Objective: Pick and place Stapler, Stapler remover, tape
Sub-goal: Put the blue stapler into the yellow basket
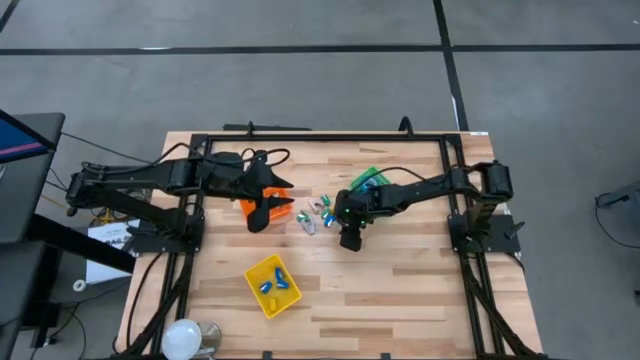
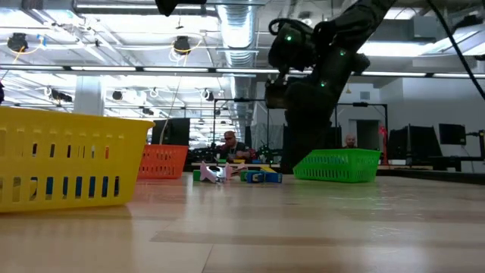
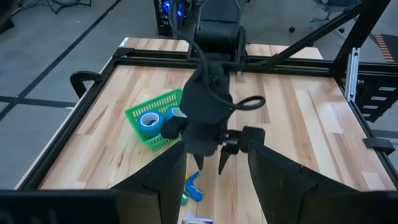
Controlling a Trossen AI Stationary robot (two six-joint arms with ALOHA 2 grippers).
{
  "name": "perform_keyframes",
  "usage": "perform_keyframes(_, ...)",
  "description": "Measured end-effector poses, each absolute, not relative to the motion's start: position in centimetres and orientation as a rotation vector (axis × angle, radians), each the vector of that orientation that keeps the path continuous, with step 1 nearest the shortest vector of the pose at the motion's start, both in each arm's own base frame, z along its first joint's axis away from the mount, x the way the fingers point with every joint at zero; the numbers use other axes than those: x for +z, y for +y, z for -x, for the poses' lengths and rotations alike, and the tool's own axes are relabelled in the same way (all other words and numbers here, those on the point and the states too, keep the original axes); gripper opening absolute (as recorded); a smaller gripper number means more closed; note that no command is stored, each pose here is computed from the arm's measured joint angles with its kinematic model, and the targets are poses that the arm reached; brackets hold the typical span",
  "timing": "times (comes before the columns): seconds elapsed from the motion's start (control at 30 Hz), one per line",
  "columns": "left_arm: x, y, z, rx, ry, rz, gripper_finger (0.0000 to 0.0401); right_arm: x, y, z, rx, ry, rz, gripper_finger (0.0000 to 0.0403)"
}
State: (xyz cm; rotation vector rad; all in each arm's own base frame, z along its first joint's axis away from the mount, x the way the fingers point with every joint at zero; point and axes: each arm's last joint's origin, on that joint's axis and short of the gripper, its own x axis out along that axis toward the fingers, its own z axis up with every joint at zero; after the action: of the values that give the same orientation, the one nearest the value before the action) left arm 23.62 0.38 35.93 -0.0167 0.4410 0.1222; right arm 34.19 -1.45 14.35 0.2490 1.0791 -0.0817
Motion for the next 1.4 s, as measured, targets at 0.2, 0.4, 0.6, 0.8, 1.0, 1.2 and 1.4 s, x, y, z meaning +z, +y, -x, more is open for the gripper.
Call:
perform_keyframes(0.2,36.0,0.4,-23.6,0.122,0.435,0.017,0.0163,13.2,-1.8,-35.2,-0.110,1.071,-0.237,0.0169)
perform_keyframes(0.4,36.0,0.4,-23.6,0.121,0.434,0.017,0.0163,13.0,-2.3,-35.3,-0.137,1.072,-0.238,0.0154)
perform_keyframes(0.6,36.0,0.4,-23.7,0.121,0.428,0.017,0.0163,13.0,-3.1,-35.2,-0.169,1.071,-0.241,0.0114)
perform_keyframes(0.8,36.1,0.4,-23.7,0.120,0.427,0.017,0.0163,13.0,-3.4,-35.2,-0.163,1.073,-0.225,0.0052)
perform_keyframes(1.0,36.1,0.4,-23.7,0.120,0.425,0.017,0.0163,13.0,-3.5,-35.2,-0.161,1.073,-0.225,0.0006)
perform_keyframes(1.2,36.1,0.4,-23.7,0.120,0.422,0.017,0.0163,13.0,-3.4,-35.2,-0.157,1.074,-0.227,0.0001)
perform_keyframes(1.4,36.1,0.4,-23.7,0.120,0.420,0.017,0.0163,13.0,-3.1,-35.2,-0.149,1.075,-0.222,0.0000)
